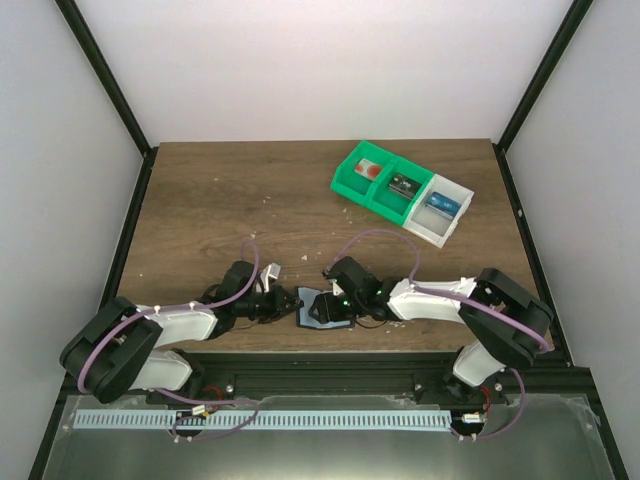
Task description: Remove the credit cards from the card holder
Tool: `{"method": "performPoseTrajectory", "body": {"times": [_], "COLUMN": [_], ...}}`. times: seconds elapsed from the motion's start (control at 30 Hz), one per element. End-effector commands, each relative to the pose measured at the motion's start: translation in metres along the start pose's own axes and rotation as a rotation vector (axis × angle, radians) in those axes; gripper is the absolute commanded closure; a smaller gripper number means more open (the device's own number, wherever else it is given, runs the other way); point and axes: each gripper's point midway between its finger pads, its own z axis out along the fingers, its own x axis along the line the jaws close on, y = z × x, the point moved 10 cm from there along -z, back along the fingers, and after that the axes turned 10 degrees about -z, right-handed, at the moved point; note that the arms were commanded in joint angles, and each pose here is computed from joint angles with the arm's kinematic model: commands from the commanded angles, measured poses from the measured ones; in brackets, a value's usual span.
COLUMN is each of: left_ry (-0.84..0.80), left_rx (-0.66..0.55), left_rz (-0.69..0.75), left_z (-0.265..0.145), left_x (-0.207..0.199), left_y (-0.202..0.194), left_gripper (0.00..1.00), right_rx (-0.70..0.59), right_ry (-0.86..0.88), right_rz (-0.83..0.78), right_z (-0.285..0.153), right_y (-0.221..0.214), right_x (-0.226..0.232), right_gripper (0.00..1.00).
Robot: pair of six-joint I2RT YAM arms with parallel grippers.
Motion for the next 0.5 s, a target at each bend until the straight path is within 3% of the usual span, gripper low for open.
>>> {"method": "performPoseTrajectory", "body": {"times": [0.0,0.27,0.47], "left_ry": [-0.037,-0.010,-0.009], "left_rx": [0.007,-0.006,-0.014], "left_rz": [0.041,0.050,0.056], "left_z": [0.001,0.000,-0.002], "left_x": [-0.007,-0.007,-0.008], "left_y": [0.000,0.001,0.000], "left_gripper": [0.90,0.78,0.82], "right_rx": [0.014,-0.010,-0.037], "right_ry": [-0.084,-0.145,-0.114], "right_rz": [0.003,0.022,0.017], "right_z": [0.002,-0.007,-0.016], "right_y": [0.000,0.001,0.006], "right_x": [-0.002,-0.004,0.003], "right_gripper": [0.46,0.51,0.54]}}
